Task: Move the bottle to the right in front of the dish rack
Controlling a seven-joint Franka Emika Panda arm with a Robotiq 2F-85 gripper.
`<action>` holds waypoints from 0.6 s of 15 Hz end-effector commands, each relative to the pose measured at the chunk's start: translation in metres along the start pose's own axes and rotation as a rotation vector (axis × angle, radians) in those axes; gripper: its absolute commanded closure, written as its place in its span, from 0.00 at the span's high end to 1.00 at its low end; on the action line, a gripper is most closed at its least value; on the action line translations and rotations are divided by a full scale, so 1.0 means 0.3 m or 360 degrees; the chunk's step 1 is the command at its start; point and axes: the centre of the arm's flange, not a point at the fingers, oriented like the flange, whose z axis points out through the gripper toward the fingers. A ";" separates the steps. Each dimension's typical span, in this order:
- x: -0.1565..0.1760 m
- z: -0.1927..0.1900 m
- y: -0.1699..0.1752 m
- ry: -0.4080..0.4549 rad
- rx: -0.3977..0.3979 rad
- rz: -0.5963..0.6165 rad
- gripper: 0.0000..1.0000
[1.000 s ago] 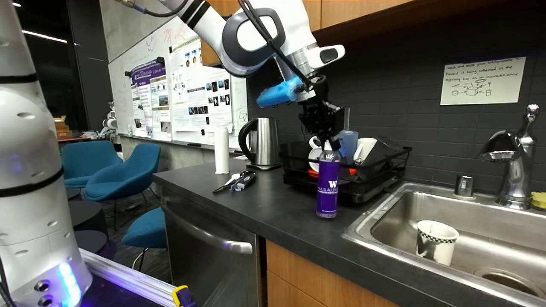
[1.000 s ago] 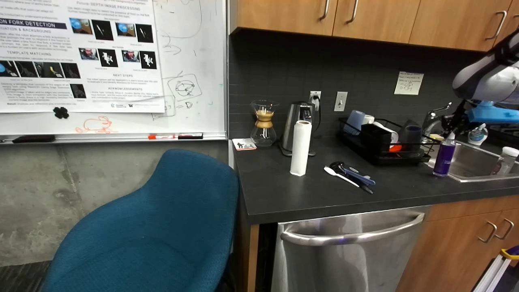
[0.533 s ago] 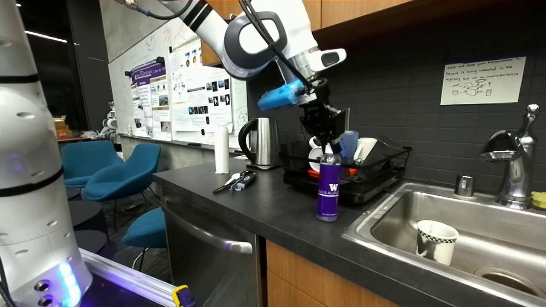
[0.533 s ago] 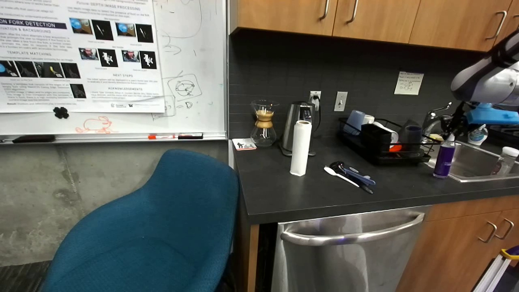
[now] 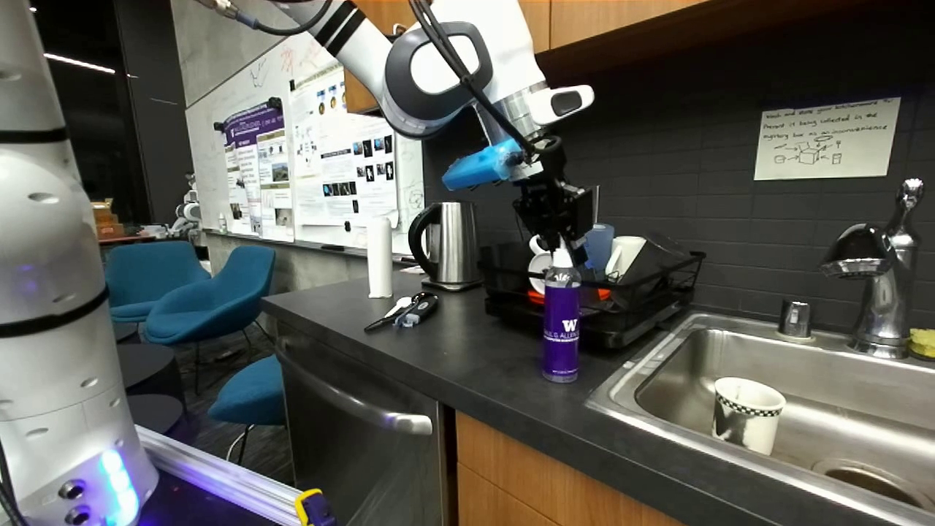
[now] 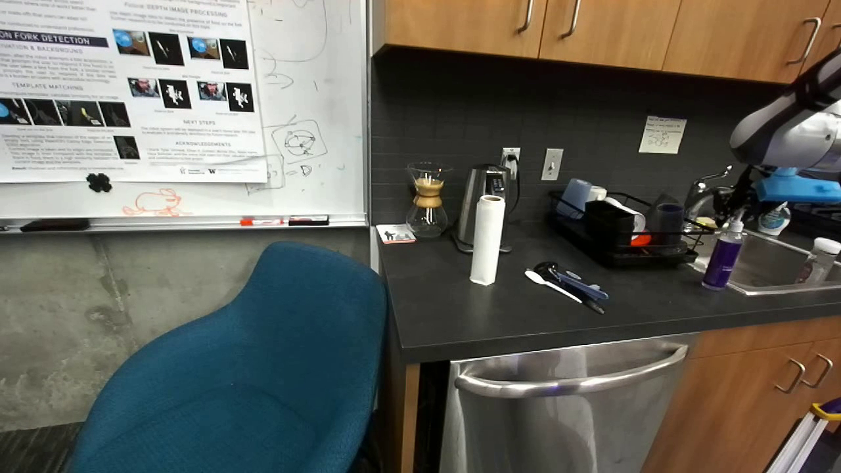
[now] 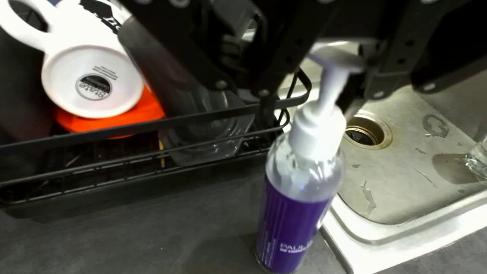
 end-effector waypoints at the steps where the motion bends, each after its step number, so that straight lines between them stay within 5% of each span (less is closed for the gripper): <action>1: 0.018 -0.006 0.008 0.0016 -0.0015 0.0014 0.68; 9: 0.010 -0.061 0.027 0.0051 -0.0024 0.0028 0.99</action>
